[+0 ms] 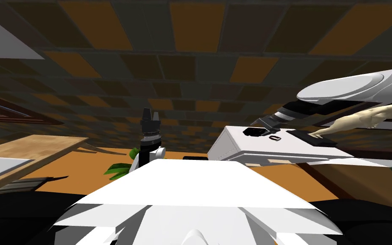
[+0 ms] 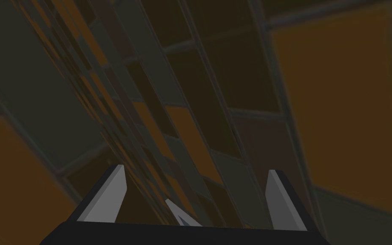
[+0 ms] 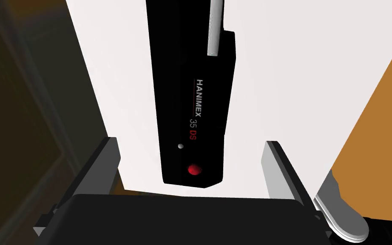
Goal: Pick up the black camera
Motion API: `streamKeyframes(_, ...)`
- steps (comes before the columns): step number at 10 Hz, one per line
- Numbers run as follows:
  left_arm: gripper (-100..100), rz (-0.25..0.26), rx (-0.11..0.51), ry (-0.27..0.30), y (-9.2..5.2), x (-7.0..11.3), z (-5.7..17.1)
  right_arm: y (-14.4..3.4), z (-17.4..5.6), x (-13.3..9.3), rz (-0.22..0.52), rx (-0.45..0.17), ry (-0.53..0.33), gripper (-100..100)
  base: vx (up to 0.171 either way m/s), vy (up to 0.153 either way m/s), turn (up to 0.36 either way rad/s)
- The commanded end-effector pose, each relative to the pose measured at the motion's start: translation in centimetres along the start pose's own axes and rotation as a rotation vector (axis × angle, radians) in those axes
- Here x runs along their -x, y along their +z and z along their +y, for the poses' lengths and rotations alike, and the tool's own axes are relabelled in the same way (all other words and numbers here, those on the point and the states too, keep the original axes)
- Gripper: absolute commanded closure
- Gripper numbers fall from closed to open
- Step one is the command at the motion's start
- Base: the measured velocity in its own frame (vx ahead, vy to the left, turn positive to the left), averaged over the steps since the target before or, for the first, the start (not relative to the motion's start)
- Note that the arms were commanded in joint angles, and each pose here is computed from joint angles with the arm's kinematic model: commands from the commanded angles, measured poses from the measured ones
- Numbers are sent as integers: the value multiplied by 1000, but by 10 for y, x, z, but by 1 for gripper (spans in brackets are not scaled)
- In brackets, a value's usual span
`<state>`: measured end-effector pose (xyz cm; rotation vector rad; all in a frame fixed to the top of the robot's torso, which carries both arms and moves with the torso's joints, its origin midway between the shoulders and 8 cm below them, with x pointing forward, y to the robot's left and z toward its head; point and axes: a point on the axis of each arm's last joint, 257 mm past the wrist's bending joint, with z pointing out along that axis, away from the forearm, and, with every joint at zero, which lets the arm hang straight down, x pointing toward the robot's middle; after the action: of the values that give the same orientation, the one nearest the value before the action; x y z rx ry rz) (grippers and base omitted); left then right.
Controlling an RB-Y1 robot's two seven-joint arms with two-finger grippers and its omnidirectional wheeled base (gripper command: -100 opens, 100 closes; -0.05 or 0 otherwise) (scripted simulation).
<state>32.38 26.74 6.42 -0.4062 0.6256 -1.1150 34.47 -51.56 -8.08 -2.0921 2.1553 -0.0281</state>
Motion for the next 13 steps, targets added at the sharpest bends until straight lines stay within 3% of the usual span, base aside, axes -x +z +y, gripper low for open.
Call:
streamKeyframes(1,0,0,0,0,0,0,0,0,0,0,0,0,0,-100,15,-66,6)
streamKeyframes(2,0,0,0,0,0,0,0,0,0,0,1,2,-3,0,3,-14,1)
streamKeyframes(3,0,0,0,0,0,0,0,0,5,-14,3,-3,25,-100,-29,10,182)
streamKeyframes(9,0,0,0,0,0,0,0,3,47,-89,19,-15,182,-100,-78,40,279)
streamKeyframes(11,0,0,0,0,0,0,0,2,47,-91,22,-19,186,-100,-27,21,28)
streamKeyframes(13,0,0,0,0,0,0,0,3,66,-114,29,-19,237,-100,-34,24,237)
